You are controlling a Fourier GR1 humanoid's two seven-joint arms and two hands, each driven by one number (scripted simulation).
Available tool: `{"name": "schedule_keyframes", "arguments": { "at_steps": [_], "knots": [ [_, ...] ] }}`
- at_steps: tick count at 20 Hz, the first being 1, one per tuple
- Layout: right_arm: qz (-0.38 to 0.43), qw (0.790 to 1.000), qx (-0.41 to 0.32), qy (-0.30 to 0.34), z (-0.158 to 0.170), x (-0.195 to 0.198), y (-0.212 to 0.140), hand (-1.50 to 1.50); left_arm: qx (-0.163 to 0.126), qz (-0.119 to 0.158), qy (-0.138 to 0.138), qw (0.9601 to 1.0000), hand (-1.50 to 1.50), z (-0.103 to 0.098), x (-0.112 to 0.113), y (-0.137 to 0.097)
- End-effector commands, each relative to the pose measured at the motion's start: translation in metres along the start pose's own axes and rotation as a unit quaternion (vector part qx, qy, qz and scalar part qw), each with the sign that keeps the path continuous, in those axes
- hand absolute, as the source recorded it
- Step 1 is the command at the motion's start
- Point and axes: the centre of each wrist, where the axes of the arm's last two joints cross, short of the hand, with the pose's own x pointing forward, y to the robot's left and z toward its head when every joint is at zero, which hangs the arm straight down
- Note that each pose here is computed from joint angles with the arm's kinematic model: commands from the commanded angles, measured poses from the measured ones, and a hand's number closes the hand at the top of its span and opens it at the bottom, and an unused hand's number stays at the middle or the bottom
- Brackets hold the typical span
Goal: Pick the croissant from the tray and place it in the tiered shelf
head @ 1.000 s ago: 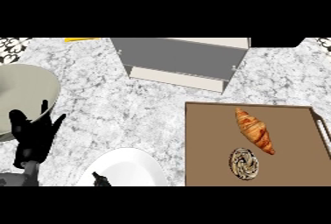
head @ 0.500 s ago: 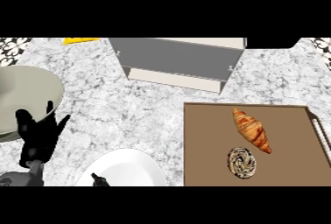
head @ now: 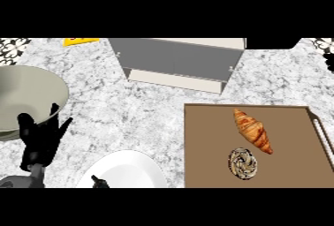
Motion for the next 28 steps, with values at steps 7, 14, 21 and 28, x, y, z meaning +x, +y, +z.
{"name": "schedule_keyframes", "arguments": {
  "at_steps": [7,14,21,28],
  "knots": [
    [0.068,0.995,0.033,0.069,-0.013,0.022,0.041,-1.50,-0.035,0.031,0.047,0.9978,0.00,-0.003,-0.021,-0.017],
    [0.102,0.988,0.039,0.110,-0.022,0.046,0.083,-1.50,-0.028,0.033,0.038,0.9983,0.00,-0.006,0.000,-0.012],
    [0.119,0.985,0.004,0.127,-0.030,0.039,0.097,-1.50,-0.039,0.035,0.046,0.9976,0.00,-0.011,-0.016,-0.026],
    [0.113,0.984,0.000,0.139,-0.026,0.029,0.119,-1.50,-0.041,0.030,0.046,0.9976,0.00,0.004,-0.016,-0.034]
  ]
}}
